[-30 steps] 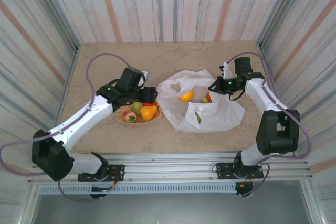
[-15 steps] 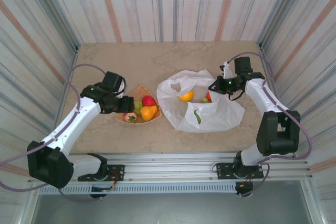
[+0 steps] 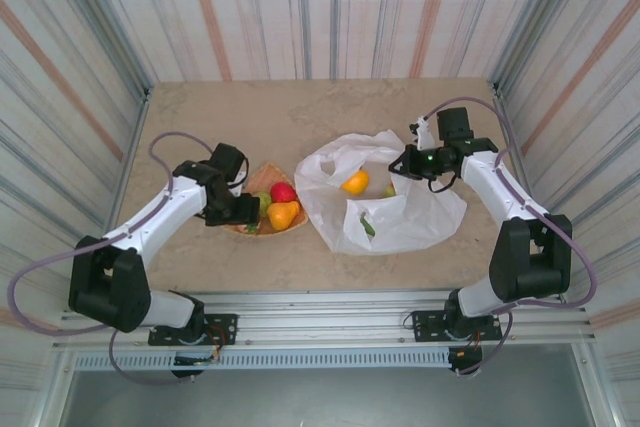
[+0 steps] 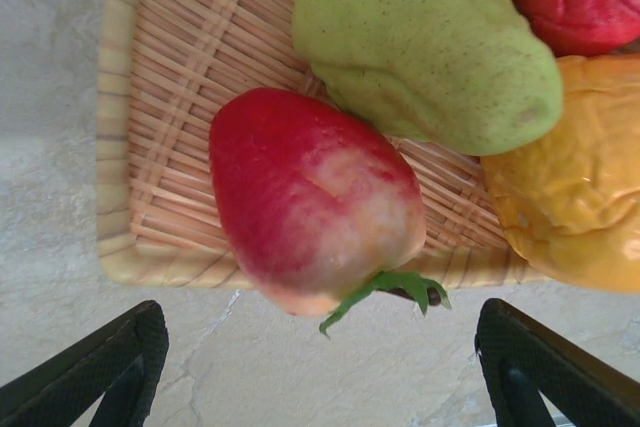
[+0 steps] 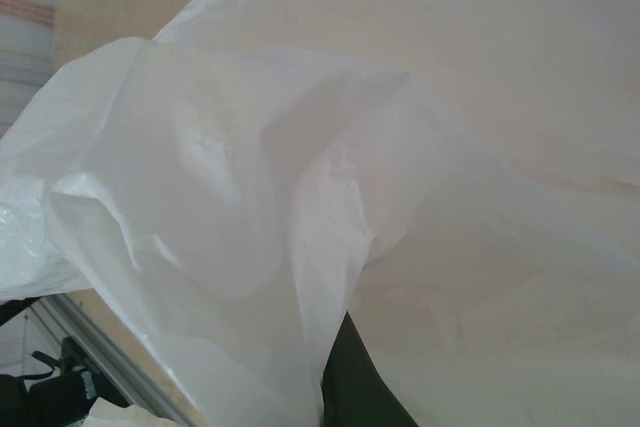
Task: Place the fruits into the plastic bag
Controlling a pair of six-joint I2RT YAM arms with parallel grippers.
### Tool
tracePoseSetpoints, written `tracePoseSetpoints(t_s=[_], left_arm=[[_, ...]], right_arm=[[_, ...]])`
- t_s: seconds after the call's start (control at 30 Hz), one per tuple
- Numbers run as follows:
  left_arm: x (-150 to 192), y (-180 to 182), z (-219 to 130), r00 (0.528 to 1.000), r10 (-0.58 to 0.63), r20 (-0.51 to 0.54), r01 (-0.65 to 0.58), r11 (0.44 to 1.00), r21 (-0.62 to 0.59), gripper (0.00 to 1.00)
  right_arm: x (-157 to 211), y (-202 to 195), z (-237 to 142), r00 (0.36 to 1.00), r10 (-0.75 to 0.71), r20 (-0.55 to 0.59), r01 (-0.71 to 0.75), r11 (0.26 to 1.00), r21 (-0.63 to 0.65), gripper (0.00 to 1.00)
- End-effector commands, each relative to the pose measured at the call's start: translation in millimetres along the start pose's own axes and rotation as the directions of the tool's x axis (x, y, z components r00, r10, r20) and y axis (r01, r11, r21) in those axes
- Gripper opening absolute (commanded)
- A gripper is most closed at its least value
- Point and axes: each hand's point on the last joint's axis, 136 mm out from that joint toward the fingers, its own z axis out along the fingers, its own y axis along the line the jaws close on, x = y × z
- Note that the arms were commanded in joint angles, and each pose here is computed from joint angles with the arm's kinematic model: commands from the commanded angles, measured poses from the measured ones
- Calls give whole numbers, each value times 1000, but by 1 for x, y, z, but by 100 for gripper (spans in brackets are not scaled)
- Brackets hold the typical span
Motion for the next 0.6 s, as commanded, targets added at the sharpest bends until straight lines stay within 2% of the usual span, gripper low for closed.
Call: tracePoseSetpoints(t_s=[0.0,0.37,0.57], left_arm=[[-2,-4,8,1000,-12,-6,12,1000,28,84],[-7,-5,23,1000,-21,1,20,1000,22,83],[-3,-1,32,1000,-18,-9,18,1000,-1,79]], right_arm=[[-5,7,-9,999,-11,31,11,1000,10,0],[-3,4,-8,1000,-9,26,9,1000,20,0],[-3,3,-7,1000,-9,24,8,1000,25,0]])
